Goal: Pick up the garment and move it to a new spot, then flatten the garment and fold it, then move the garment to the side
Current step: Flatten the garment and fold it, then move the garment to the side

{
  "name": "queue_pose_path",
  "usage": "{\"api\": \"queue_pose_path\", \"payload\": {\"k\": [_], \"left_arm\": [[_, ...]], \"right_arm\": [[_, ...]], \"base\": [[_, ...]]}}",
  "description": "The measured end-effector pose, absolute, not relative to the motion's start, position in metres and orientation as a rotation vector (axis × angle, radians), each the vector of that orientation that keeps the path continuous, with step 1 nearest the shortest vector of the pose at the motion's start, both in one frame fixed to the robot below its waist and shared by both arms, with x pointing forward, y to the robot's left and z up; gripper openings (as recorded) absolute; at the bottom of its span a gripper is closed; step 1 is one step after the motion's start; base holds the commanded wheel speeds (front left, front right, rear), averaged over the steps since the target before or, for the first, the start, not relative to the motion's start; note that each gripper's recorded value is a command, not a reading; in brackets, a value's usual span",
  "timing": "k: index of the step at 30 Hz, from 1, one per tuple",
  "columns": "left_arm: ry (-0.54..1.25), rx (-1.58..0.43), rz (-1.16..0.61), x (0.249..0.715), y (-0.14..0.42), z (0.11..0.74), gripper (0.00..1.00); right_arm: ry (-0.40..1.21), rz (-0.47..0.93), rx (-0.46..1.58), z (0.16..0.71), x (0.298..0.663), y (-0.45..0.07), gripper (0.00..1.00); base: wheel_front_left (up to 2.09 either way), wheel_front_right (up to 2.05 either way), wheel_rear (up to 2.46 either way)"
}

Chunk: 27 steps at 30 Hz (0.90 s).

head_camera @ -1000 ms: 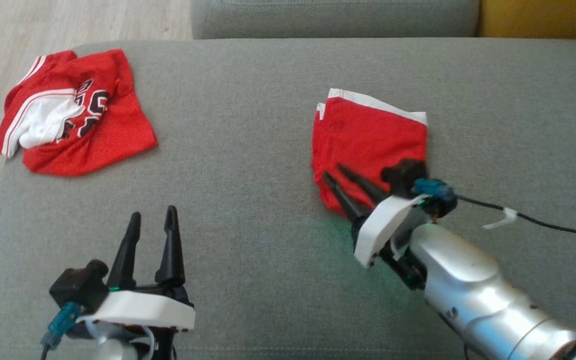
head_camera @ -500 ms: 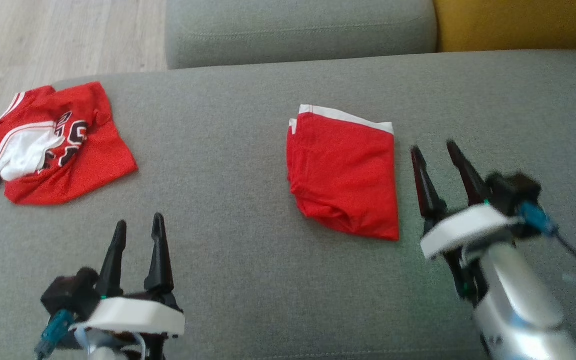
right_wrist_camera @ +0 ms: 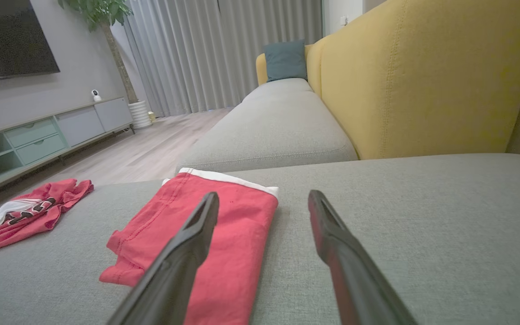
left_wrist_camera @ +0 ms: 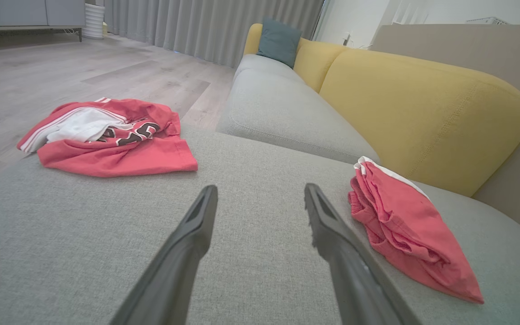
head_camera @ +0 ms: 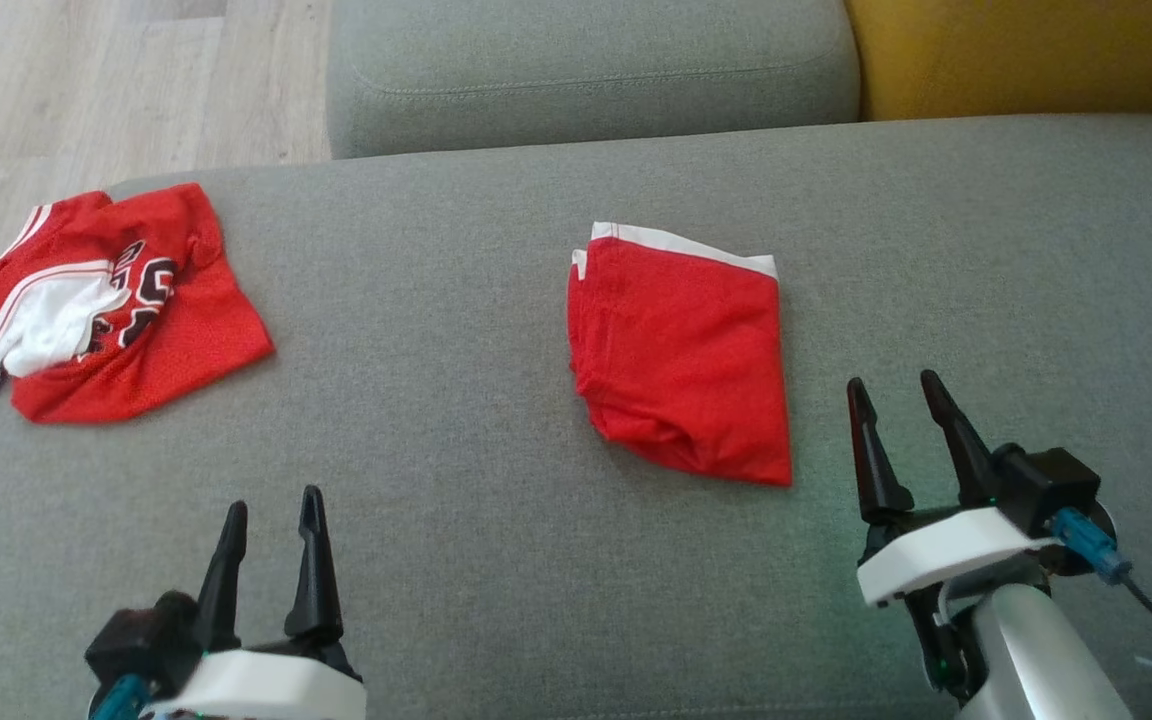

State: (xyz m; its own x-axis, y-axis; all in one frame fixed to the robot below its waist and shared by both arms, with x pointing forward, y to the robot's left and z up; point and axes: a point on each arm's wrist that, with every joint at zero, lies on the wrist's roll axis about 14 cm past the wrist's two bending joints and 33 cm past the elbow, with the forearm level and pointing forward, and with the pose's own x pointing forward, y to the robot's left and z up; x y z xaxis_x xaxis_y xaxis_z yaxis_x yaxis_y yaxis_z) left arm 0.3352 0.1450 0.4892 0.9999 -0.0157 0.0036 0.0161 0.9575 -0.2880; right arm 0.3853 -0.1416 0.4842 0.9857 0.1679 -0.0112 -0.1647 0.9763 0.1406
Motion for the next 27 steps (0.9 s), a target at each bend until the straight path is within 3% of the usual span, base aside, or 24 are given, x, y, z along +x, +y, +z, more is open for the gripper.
{"api": "queue_pose_path", "payload": {"k": [20, 27], "left_arm": [[0.004, -0.284, -0.009, 0.335, 0.145, 0.488, 1.00], [0.032, -0.284, -0.001, 0.338, 0.145, 0.479, 1.00]], "right_arm": [[0.056, 0.178, 0.128, 0.482, 0.387, -0.138, 1.00], [0.230, 0.157, 0.051, 0.456, 0.401, -0.149, 1.00]], "base": [[0.00, 0.00, 0.00], [0.00, 0.00, 0.00]]}}
